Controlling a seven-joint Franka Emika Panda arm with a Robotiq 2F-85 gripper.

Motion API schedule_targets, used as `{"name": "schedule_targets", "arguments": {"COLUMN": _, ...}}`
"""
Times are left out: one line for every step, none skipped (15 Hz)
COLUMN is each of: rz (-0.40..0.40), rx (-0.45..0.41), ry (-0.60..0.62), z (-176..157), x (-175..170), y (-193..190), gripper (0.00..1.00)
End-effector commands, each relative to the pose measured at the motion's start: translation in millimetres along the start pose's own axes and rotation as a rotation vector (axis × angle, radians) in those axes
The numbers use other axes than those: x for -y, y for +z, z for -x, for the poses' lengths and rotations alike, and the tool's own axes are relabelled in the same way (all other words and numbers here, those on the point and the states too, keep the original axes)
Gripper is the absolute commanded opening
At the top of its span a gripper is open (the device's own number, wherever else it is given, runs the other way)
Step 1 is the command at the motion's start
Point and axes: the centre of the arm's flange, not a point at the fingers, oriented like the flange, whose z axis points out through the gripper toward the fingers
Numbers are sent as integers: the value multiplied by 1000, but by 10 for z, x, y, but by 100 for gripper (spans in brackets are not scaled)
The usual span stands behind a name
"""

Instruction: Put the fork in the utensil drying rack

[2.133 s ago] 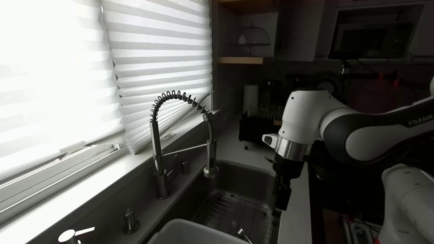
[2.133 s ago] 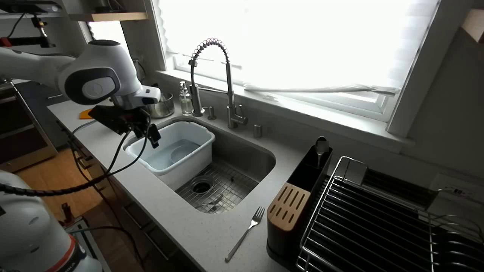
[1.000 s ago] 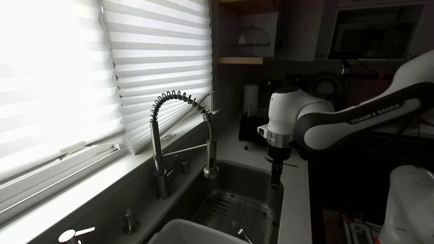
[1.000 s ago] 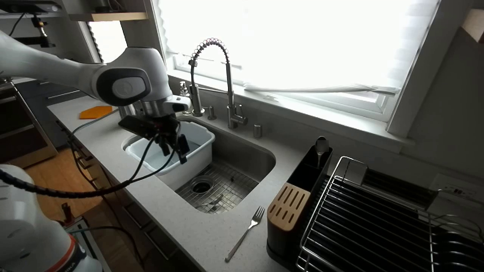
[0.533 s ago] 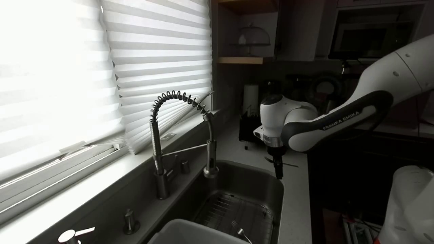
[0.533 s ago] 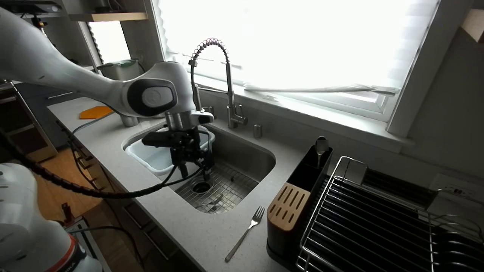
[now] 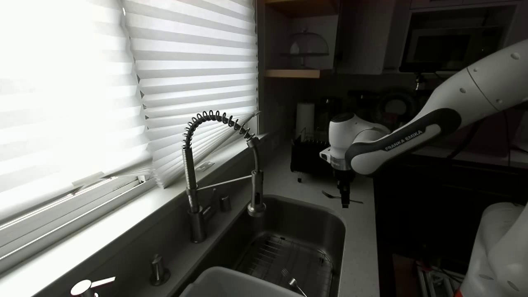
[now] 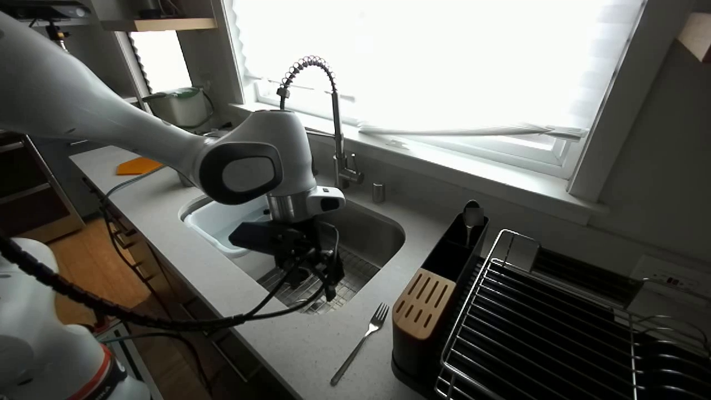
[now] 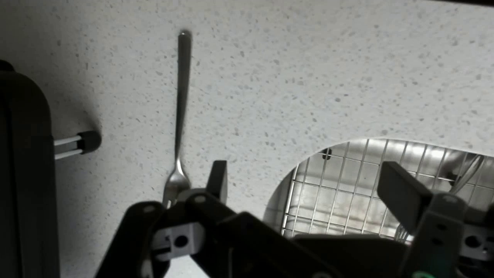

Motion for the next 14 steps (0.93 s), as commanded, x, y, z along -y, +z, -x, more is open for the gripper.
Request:
{"name": "schedule_targets", "arguments": {"rz": -73, "rx": -110, "ry": 23, "z": 190, "x": -405, "y": 132, "gripper": 100}}
{"name": "schedule_targets", "arguments": {"rz": -97, "rx": -142, "ry": 45, "z": 231, "x": -475, "y": 142, "gripper": 100}}
{"name": "schedule_targets", "arguments": {"rz": -47, "rx": -88, "ry": 37, "z": 170, "x": -314, "y": 61, "gripper": 100}}
{"name": "schedule_targets", "arguments": {"rz": -64, "rx": -112, "ry": 48, "z": 224, "x": -393, "y": 80, "gripper": 100}}
{"name": "schedule_targets", "arguments": {"rz": -73, "rx": -123, "ry": 54, "z": 255, "x": -434, "y": 92, "gripper": 100}}
{"name": "schedule_targets", "arguments": {"rz": -76, "rx": -126, "ry": 58, "z": 264, "x": -445, "y": 96, "gripper": 100}}
{"name": "schedule_targets", "arguments": {"rz": -78, "rx": -128, "ry": 59, "z": 260, "x": -442, "y": 94, "gripper": 100}}
{"name": "schedule_targets", "arguments": {"rz": -78, "rx": -128, "ry": 58, "z": 256, "x": -438, "y": 92, "gripper": 100}}
{"name": "schedule_targets", "arguments": {"rz": -57, "rx": -139, "ry": 96, "z": 223, "x": -512, "y": 154, "gripper": 100}}
{"name": "schedule_targets", "arguments": {"rz": -57, "rx": -150, "ry": 117, "z": 216, "x": -555, "y": 180, "gripper": 100}}
{"name": "schedule_targets", "arguments": {"rz": -48, "rx": -175, "ry": 145, "z": 220, "x": -617, "y": 213, "gripper": 100}}
{"name": "schedule_targets", "arguments": {"rz": -49, "rx": -185, "ry": 161, "z": 224, "x": -670, "y": 242, "gripper": 100}}
{"name": "schedule_targets", "arguments": {"rz": -57, "rx": -196, "ry": 177, "z": 234, "x": -729, "y": 294, "gripper": 100}}
{"name": "schedule_targets", "arguments": {"rz": -56, "rx": -203, "ry": 199, "z": 246, "x": -762, "y": 327, "gripper": 100}}
